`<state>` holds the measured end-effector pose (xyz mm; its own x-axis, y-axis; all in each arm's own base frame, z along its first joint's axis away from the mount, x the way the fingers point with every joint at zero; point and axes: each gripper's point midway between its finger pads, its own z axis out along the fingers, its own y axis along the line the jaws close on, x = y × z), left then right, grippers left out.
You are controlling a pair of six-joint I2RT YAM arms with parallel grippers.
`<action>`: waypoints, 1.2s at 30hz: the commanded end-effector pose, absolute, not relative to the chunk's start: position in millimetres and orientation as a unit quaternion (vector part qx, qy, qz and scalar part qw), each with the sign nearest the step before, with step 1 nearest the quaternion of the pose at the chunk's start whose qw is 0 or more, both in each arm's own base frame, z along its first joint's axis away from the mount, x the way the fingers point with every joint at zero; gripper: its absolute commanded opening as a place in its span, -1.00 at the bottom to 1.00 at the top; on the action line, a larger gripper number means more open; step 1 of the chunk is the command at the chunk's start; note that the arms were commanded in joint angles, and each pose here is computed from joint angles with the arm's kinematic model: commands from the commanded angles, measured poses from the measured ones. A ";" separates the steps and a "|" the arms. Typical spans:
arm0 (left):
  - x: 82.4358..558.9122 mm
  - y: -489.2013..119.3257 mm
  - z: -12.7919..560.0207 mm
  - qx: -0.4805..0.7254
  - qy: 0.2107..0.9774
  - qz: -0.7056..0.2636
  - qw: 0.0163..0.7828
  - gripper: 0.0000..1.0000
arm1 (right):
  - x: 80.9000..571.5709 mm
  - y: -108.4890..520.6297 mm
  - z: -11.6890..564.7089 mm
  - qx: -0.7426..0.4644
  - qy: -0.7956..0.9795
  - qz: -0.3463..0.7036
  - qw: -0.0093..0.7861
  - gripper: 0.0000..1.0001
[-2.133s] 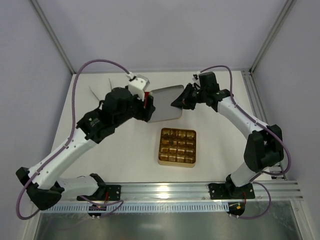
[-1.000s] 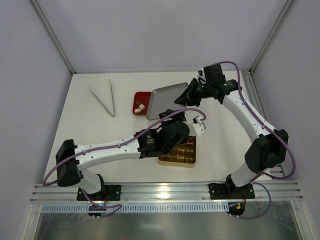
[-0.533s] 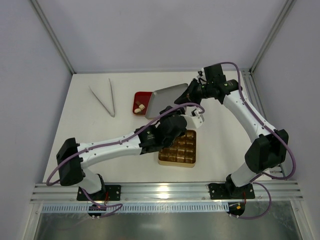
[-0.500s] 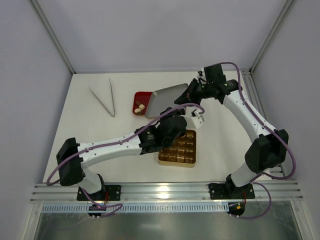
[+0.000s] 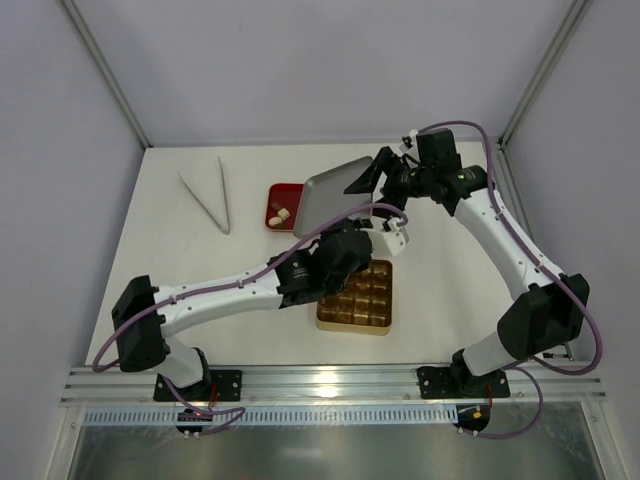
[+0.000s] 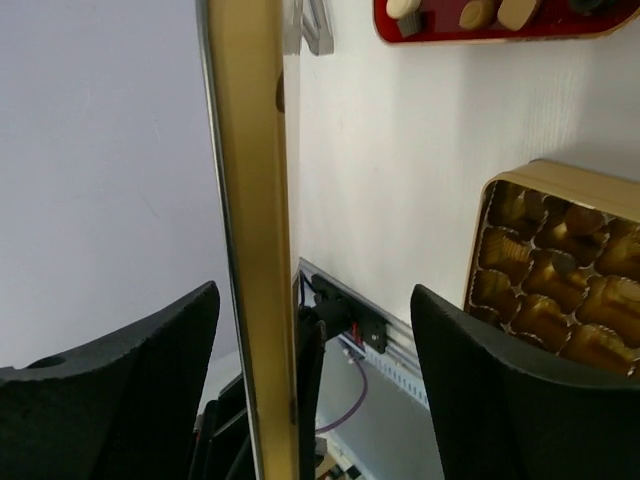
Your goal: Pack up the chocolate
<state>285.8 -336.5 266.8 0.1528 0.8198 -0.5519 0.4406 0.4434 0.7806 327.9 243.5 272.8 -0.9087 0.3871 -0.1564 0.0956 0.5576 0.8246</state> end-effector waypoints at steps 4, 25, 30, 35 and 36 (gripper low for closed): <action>277.5 -339.7 316.5 0.441 0.652 0.079 0.612 -0.99 | 345.6 208.3 307.4 0.143 0.842 0.433 0.287 0.77; 258.2 -326.8 368.6 0.189 0.772 -0.463 0.393 -1.00 | 316.2 103.6 308.6 0.155 0.810 0.267 0.499 0.99; 246.9 -322.7 363.1 0.125 0.742 -0.589 0.292 -1.00 | 302.1 104.2 271.9 0.136 0.825 0.260 0.483 1.00; 243.0 -324.7 350.8 0.088 0.717 -0.649 0.239 -1.00 | 293.5 105.5 246.9 0.127 0.837 0.259 0.466 0.99; 239.5 -324.4 332.4 0.081 0.723 -0.651 0.216 -1.00 | 291.7 106.3 237.8 0.128 0.841 0.259 0.458 0.99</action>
